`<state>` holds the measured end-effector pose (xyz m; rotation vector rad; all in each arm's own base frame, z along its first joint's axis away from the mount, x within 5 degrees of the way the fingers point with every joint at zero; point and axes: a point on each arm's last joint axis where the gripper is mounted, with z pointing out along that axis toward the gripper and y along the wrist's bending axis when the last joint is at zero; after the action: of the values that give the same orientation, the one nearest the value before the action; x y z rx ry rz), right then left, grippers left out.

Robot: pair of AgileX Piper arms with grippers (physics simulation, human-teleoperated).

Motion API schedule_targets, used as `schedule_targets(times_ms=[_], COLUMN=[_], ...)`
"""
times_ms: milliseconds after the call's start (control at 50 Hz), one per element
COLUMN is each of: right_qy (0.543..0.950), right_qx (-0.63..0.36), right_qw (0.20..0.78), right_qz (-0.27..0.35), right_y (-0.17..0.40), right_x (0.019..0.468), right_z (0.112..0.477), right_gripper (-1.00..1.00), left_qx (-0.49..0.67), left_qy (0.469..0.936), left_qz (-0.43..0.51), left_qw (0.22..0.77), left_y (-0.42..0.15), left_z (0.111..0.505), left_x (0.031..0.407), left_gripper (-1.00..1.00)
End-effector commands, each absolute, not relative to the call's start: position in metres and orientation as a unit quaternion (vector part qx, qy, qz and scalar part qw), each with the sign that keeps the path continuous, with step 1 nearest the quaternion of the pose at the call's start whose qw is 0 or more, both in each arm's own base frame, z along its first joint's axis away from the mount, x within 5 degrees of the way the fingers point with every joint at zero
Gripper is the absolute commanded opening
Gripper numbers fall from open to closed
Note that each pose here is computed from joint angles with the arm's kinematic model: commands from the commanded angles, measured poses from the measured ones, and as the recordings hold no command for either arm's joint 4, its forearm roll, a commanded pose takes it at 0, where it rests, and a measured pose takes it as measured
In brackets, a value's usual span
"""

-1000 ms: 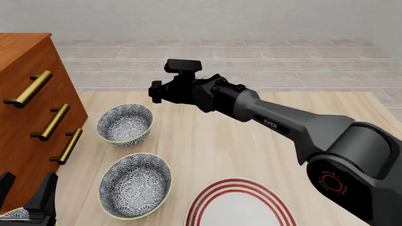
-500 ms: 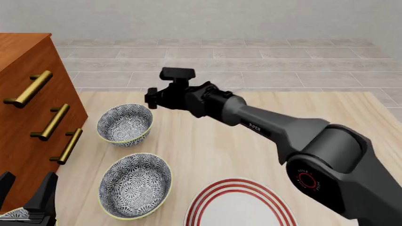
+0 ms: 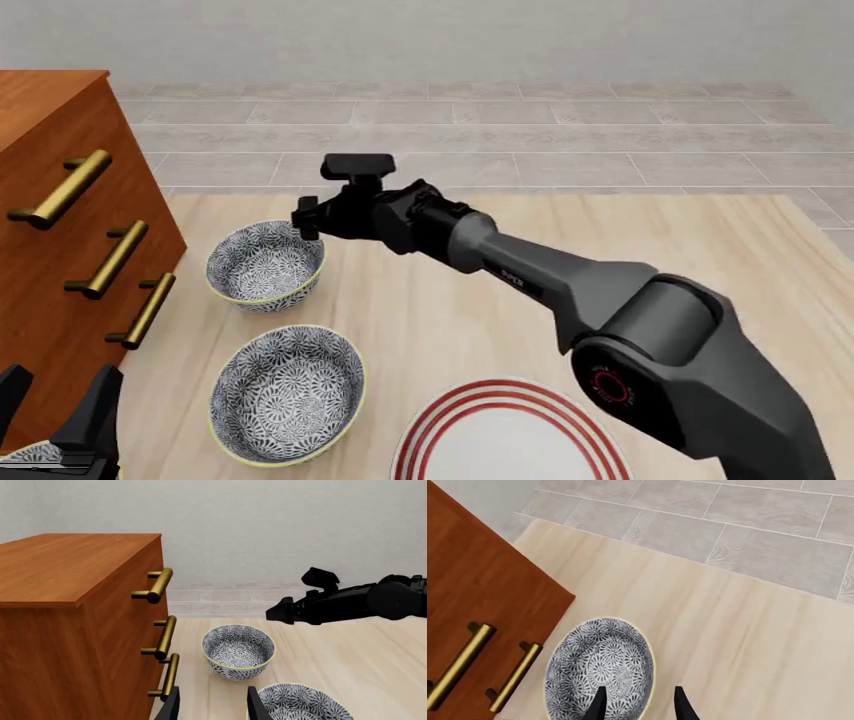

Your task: Pick up the bowl and put it in the front on the plate.

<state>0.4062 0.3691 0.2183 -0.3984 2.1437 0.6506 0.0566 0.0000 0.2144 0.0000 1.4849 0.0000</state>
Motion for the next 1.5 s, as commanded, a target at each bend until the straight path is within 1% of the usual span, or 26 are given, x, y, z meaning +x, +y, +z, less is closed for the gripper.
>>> schedule_targets(times_ms=[20, 500, 860, 1500], right_qy=[0.857, 0.861, 0.862, 0.868], right_qx=[-0.167, -0.172, -0.178, -0.184], right_qw=[0.415, 0.408, 0.404, 0.391], right_qz=[0.256, 0.248, 0.249, 0.244], right_y=[0.376, 0.381, 0.388, 0.398], right_x=[0.408, 0.414, 0.411, 0.413], right_z=[0.211, 0.197, 0.188, 0.163], right_gripper=[1.0, 1.0, 1.0, 1.0], left_qx=[0.0, 0.0, 0.0, 0.0], left_qy=[0.676, 0.676, 0.676, 0.676], left_qz=[0.0, 0.0, 0.0, 0.0], left_qw=[0.737, 0.737, 0.737, 0.737], left_y=[0.0, 0.0, 0.0, 0.0], left_z=[0.214, 0.214, 0.214, 0.214], left_x=[0.057, 0.057, 0.057, 0.057], left_gripper=[1.0, 1.0, 1.0, 1.0])
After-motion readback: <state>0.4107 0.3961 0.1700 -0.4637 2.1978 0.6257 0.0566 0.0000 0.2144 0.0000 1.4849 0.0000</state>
